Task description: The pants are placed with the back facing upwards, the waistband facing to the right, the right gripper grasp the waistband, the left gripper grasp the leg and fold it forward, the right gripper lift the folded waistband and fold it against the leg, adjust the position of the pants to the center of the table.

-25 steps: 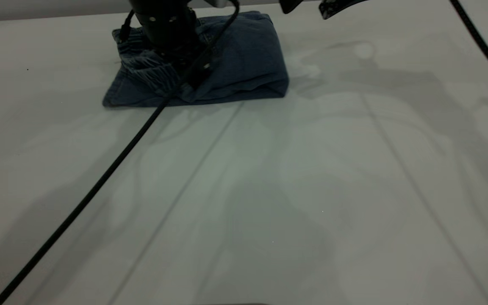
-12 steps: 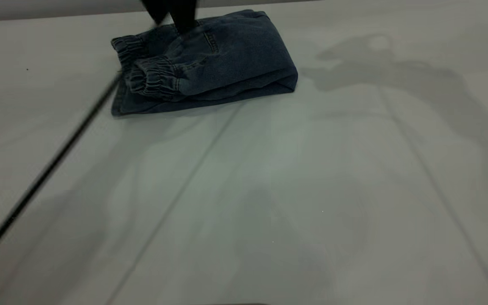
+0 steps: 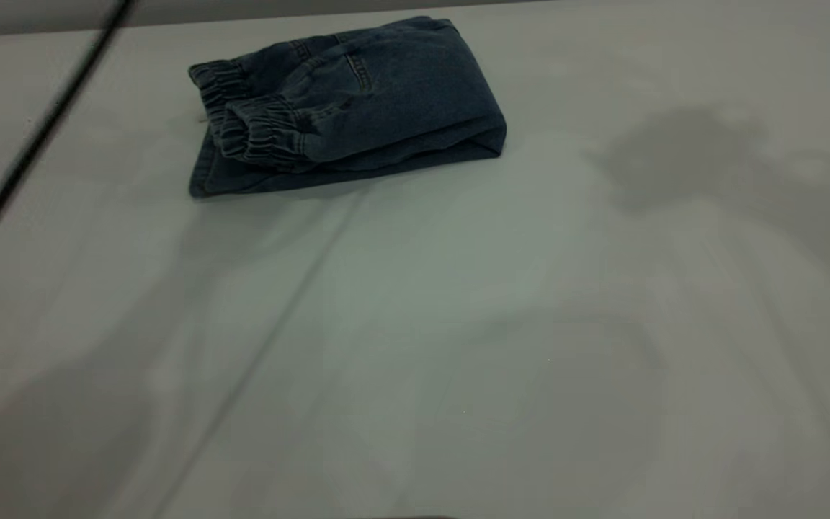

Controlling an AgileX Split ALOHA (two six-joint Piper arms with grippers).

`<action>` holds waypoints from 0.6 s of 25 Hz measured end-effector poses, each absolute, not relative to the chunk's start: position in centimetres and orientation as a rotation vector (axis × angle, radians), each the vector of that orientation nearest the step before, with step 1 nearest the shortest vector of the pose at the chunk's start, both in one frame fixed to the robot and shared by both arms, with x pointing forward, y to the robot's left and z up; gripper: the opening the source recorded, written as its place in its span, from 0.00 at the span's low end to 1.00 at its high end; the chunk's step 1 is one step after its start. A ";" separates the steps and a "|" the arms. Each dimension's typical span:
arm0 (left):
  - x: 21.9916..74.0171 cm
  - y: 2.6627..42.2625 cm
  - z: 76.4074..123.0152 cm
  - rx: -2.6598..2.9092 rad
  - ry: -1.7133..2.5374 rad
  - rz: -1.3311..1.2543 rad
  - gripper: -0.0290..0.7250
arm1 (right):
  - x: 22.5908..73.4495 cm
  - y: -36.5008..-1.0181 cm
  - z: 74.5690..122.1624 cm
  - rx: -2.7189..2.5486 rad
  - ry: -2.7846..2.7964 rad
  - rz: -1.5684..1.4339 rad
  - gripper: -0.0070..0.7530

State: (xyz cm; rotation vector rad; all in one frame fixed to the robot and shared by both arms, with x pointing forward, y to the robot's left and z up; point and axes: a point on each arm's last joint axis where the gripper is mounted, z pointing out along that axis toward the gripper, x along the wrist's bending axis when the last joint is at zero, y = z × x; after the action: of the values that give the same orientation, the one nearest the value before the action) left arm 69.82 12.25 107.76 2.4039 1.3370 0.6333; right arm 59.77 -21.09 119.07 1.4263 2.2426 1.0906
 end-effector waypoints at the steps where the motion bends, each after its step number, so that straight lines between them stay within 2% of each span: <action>1: 69.3 12.4 109.2 2.368 1.334 0.645 0.66 | 58.6 -21.4 120.2 1.434 2.223 1.078 0.76; 8: 61.9 15.0 120.3 2.137 1.280 0.700 0.66 | 51.3 -23.8 125.4 1.608 2.045 0.996 0.76; 11: 57.4 16.8 123.6 2.072 1.267 0.716 0.66 | 48.6 -24.4 127.0 1.605 1.972 1.032 0.76; 15: 50.5 19.6 125.7 2.036 1.243 0.720 0.66 | 44.5 -25.0 127.9 1.594 1.931 1.084 0.76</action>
State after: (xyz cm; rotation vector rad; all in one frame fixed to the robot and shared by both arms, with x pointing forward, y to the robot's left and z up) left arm 50.52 19.55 125.69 2.0362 1.2434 0.7203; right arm 44.48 -24.96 127.88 1.5937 1.9309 1.0837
